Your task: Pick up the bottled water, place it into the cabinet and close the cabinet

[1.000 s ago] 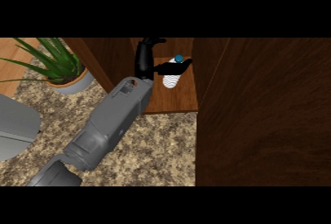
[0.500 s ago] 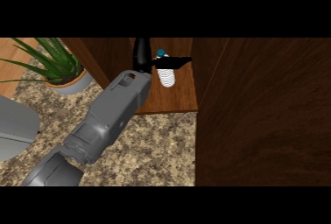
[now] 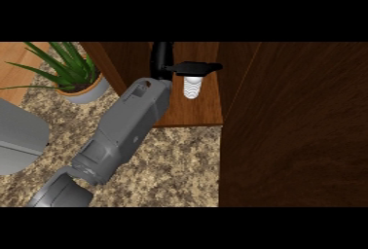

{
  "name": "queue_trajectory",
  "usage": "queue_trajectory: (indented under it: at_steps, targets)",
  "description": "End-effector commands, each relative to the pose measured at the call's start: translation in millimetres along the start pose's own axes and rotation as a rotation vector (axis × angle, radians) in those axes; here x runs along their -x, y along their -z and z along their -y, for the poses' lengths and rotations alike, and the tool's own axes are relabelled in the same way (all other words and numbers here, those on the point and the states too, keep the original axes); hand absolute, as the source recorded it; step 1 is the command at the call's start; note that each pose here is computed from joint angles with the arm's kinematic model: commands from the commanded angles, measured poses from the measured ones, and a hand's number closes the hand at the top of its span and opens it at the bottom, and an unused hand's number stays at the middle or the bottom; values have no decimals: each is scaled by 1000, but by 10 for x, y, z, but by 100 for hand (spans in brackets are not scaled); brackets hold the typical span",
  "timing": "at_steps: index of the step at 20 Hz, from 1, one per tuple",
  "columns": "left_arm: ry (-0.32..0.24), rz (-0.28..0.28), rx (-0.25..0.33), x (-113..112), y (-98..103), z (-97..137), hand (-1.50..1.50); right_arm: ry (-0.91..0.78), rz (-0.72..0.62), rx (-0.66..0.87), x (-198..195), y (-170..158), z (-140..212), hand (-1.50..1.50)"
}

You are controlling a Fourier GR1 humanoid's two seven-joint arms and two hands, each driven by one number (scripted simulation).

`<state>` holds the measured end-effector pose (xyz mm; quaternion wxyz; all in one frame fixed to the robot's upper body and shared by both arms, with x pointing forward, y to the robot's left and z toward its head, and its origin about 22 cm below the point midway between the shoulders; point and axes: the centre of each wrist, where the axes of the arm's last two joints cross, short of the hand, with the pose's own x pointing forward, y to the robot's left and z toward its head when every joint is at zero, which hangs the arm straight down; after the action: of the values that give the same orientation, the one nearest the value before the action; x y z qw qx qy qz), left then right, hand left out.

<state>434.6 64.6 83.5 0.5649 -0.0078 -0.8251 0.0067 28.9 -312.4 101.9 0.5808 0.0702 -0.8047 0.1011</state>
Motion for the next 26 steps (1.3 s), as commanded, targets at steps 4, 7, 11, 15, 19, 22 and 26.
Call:
queue_trajectory:
  at_steps: [4, 7, 11, 15, 19, 22, 26]
  targets:
    - [-100, -19, 92, 0, -167, 49, -150, -5, 33, -6, -270, 2, -61, -150]
    - [-135, -44, 107, -25, -353, 148, -150, -6, 25, -48, -318, 66, -80, -150]
    - [-186, -45, 158, -62, -596, 226, -150, 0, 41, -19, -348, 180, -148, -150]
    - [-233, -43, 156, -154, -807, 165, -150, 15, 28, -7, -332, 161, -200, -150]
    - [-262, -55, 164, -77, -1256, 8, -150, -1, 51, 22, -297, 151, -191, -150]
    - [-258, -57, 178, -176, -1461, -141, -150, -24, 30, 5, -275, 154, -188, -150]
    - [-300, -61, 160, -306, -1693, -136, -150, 5, 18, -85, -226, 249, -175, -150]
